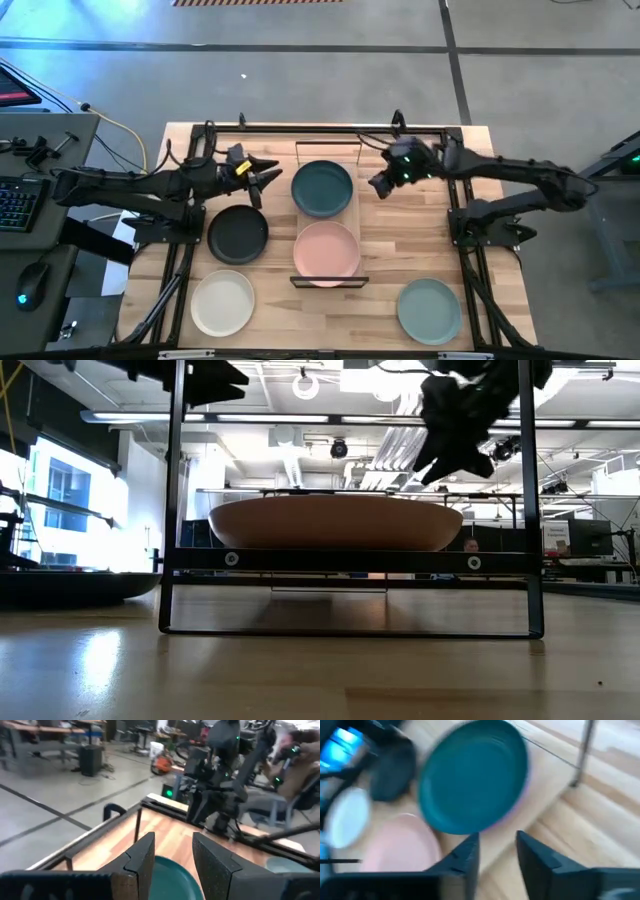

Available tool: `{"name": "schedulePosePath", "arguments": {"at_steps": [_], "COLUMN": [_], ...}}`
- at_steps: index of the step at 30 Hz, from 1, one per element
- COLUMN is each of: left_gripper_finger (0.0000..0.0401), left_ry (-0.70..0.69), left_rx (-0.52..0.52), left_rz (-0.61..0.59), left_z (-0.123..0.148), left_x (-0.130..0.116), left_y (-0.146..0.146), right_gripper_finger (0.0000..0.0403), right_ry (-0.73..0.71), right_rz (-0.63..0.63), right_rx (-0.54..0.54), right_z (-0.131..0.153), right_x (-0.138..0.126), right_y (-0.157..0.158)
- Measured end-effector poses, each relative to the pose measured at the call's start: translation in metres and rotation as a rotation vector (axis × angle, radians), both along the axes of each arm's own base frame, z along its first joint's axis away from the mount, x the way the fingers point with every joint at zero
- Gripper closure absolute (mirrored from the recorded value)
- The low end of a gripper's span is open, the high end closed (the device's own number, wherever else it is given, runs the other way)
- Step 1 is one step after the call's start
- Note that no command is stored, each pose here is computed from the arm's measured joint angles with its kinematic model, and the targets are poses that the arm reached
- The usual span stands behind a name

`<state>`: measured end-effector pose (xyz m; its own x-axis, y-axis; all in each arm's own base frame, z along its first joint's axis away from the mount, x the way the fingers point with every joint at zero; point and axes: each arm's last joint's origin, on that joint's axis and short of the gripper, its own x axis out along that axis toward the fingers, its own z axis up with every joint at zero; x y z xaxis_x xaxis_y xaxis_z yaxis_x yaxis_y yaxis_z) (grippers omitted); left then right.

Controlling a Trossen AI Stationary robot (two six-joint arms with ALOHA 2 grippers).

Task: Place and stack plates onto a shelf
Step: Stack the dark green plate on top of the purple plate on the shelf

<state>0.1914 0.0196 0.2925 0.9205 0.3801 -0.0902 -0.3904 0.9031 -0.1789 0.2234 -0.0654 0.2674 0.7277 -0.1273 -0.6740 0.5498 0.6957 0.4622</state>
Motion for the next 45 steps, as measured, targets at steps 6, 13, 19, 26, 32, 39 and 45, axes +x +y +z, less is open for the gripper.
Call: {"name": "schedulePosePath", "arguments": {"at_steps": [6,13,19,26,32,39,45], "left_gripper_finger": [0.0292,0.0388,0.0400,0.0401,0.0401,0.0401,0.0401], "left_ry": [-0.039,-0.195,-0.179,-0.005,0.230,0.281,0.303], "left_rx": [-0.066,-0.191,-0.229,-0.294,-0.439,-0.511,-0.546], "left_rz": [-0.096,-0.179,-0.111,0.132,0.172,0.133,0.135], "left_z": [-0.002,-0.025,-0.051,-0.082,-0.112,-0.132,-0.146], "left_x": [0.001,-0.001,-0.005,-0.010,-0.004,0.009,0.018], "left_y": [0.008,-0.004,-0.019,-0.001,0.026,0.038,0.040], "right_gripper_finger": [0.0392,0.0399,0.0401,0.0402,0.0402,0.0403,0.0403], "right_ry": [-0.419,-0.569,-0.592,-0.581,-0.555,-0.539,-0.535], "right_rz": [0.071,0.172,0.181,0.174,0.147,0.113,0.096], "right_rx": [-0.075,-0.292,-0.343,-0.334,-0.341,-0.351,-0.358], "right_z": [-0.002,0.019,0.026,0.025,0.023,0.022,0.022], "right_x": [-0.025,-0.043,-0.046,-0.046,-0.046,-0.046,-0.046], "right_y": [0.025,0.036,0.036,0.035,0.035,0.034,0.033]}}
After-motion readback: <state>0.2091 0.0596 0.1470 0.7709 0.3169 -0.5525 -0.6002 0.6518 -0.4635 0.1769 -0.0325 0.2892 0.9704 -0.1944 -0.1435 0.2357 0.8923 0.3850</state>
